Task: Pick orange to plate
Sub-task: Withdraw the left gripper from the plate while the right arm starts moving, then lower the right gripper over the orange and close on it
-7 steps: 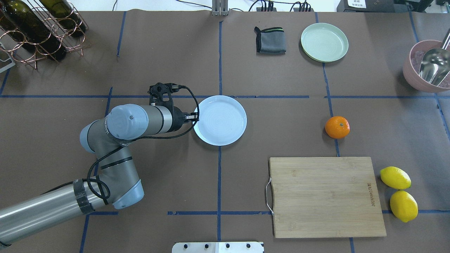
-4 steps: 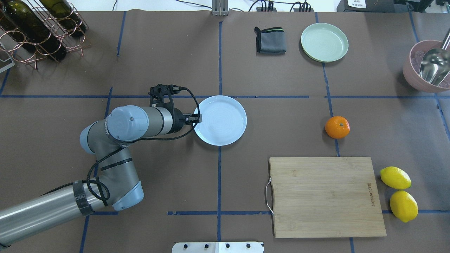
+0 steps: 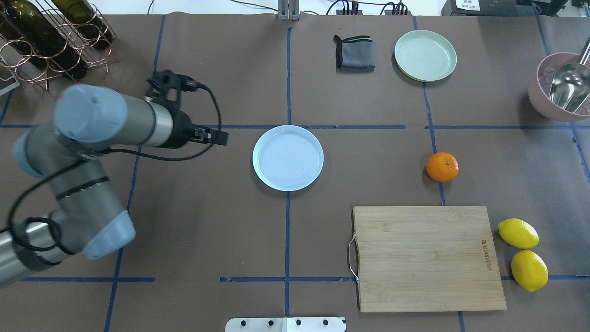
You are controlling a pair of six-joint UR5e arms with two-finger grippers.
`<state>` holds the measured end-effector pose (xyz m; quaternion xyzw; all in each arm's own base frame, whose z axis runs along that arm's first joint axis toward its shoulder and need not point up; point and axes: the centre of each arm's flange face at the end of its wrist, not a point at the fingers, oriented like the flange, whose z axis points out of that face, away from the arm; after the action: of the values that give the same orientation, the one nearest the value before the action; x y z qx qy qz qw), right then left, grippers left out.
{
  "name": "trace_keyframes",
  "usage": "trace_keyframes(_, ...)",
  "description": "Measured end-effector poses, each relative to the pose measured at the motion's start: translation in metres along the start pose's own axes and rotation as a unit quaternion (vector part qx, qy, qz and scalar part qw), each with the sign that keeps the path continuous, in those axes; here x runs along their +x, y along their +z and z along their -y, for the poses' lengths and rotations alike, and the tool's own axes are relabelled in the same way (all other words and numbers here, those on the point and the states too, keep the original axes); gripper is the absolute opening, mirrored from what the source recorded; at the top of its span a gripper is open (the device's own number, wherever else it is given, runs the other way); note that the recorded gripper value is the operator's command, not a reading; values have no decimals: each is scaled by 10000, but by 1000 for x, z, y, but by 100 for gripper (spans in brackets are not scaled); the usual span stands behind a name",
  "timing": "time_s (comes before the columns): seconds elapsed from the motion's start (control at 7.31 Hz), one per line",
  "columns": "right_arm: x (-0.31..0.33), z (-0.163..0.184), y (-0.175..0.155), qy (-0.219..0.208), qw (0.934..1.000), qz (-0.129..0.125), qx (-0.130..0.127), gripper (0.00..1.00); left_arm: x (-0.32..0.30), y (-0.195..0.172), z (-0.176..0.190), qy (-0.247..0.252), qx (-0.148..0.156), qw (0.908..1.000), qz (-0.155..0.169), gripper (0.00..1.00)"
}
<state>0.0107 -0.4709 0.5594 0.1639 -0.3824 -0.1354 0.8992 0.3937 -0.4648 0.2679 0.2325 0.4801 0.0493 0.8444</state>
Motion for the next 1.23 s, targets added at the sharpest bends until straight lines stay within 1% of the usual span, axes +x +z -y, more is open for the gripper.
trace_keyframes(0.14, -10, 11, -2, 101, 9999, 22, 45, 100, -49, -46, 10, 210, 10, 9996, 197, 100)
trace_keyframes(0.27, -26, 28, 2, 186, 9998, 69, 59, 100, -108, -87, 16, 203, -182, 9991, 318, 100)
trace_keyframes(0.41, -50, 53, 8, 252, 9996, 147, 66, 100, -167, -121, 19, -24, -502, 9981, 365, 100)
trace_keyframes(0.55, -77, 78, 15, 296, 9992, 247, 65, 100, -224, -149, 15, -92, -709, 9961, 518, 100)
trace_keyframes(0.68, -105, 101, 20, 350, 9987, 356, 66, 100, -285, -172, 5, 54, -940, 9925, 777, 100)
trace_keyframes(0.82, -132, 122, 24, 418, 9981, 458, 52, 100, -342, -192, -5, 153, -1233, 9869, 1027, 100)
trace_keyframes(0.96, -159, 144, 24, 505, 9973, 526, -17, 100, -396, -213, -14, 112, -1509, 9810, 1218, 100)
trace_keyframes(1.09, -186, 168, 20, 572, 9968, 541, -135, 100, -445, -231, -28, 99, -1752, 9759, 1295, 100)
trace_keyframes(1.23, -214, 184, 18, 581, 9968, 471, -275, 100, -486, -242, -49, 187, -1950, 9723, 1273, 100)
